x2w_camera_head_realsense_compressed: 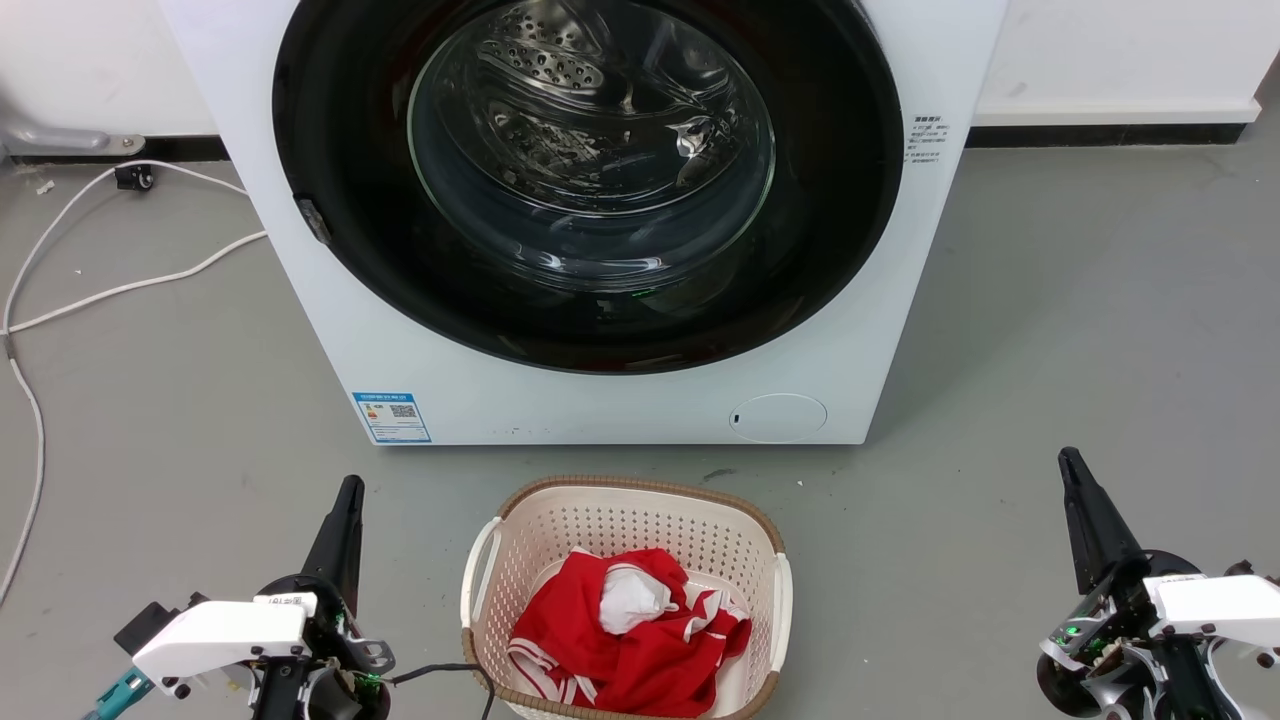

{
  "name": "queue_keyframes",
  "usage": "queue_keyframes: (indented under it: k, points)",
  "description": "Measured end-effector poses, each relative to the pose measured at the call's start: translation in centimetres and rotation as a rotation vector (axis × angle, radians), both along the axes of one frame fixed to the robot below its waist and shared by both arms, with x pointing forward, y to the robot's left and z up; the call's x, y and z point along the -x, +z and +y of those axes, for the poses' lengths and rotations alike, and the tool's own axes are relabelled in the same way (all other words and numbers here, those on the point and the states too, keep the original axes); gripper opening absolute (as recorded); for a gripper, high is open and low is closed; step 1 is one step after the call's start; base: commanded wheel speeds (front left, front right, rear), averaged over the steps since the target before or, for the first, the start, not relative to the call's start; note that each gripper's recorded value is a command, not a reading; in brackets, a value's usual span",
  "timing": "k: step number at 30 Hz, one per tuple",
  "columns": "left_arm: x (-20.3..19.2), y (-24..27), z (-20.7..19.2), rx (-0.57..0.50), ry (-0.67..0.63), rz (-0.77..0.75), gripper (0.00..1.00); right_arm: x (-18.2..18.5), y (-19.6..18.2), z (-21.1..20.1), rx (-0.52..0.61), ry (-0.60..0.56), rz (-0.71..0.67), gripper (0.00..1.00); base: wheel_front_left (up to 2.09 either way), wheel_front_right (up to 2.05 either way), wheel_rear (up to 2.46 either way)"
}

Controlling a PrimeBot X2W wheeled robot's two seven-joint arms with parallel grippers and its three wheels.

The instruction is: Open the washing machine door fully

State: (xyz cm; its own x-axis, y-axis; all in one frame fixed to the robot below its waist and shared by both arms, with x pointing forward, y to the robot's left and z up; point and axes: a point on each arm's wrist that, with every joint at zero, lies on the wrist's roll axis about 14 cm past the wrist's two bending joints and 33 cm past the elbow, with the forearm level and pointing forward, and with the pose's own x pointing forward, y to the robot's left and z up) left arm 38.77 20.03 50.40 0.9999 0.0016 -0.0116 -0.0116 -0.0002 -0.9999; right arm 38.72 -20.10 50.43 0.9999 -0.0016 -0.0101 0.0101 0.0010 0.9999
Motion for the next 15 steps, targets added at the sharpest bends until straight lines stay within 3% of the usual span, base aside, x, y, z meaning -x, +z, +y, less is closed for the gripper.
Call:
queue_keyframes:
  k: [5, 6, 15]
  points:
    - [0.0, 0.0, 0.0, 0.001, 0.001, 0.000, 0.00, 0.0, 0.0, 0.0, 0.001, 0.000, 0.000, 0.00, 0.00, 0.00, 0.00]
    - [0.0, 0.0, 0.0, 0.001, 0.001, 0.000, 1.00, 0.0, 0.0, 0.0, 0.001, 0.001, 0.000, 1.00, 0.00, 0.00, 0.00]
    - [0.8, -1.7, -0.4, 0.007, 0.006, 0.050, 1.00, 1.0, -1.8, 0.3, -0.003, -0.008, 0.053, 1.00, 0.00, 0.00, 0.00]
